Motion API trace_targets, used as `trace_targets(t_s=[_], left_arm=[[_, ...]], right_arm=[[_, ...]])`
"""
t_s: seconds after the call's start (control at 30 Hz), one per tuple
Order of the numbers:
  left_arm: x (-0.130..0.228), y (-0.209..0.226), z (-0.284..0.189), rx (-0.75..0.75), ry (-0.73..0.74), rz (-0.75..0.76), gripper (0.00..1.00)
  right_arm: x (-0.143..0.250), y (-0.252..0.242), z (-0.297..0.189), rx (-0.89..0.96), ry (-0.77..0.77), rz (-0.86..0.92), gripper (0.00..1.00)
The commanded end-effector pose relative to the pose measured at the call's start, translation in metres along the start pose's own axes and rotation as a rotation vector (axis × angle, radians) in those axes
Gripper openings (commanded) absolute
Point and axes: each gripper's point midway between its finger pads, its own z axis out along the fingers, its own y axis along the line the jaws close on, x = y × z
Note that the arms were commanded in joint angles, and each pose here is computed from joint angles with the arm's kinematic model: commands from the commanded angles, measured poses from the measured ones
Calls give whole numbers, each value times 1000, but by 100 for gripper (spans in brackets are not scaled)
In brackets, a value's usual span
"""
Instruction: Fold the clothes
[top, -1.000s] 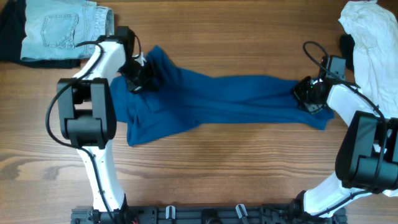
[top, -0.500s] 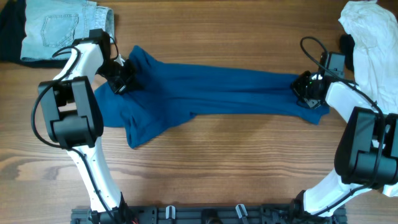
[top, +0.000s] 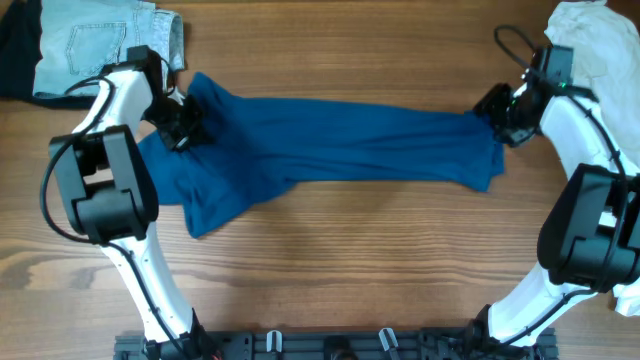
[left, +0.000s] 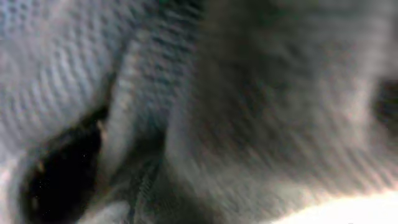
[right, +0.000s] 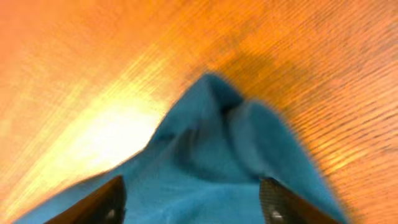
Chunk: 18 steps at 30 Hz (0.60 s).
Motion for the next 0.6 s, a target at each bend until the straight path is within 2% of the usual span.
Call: trace_targets(t_s=[0.0, 0.1, 0.17, 0.27, 0.33, 0.4, 0.43, 0.47, 0.57], left_arm=[[-12, 18, -32, -91, -123, -14, 4], [-10, 16, -46, -89, -149, -9, 4], [-9, 20, -53, -105, -161, -15, 7], [-8, 30, -59, -129, -154, -38, 16], [-6, 39, -61, -135, -140, -60, 35], [-6, 47, -64, -138, -130, -83, 43], [-6, 50, -66, -138, -129, -93, 53], [-6, 53, -67, -139, -126, -102, 68], [-6, 58, -69, -141, -120, -117, 94]], right_arm=[[-23, 5, -27, -4, -50, -3, 78], [-28, 1, -44, -1, -59, -22, 80], [-28, -6, -54, 8, -55, -72, 91], [-24, -18, -58, 30, -29, -131, 100], [-22, -25, -55, 42, -14, -182, 100], [-20, -33, -50, 53, -9, -232, 100], [-18, -36, -46, 57, -1, -254, 100], [-16, -40, -43, 60, 8, -267, 100], [-8, -44, -34, 44, 37, -268, 100]])
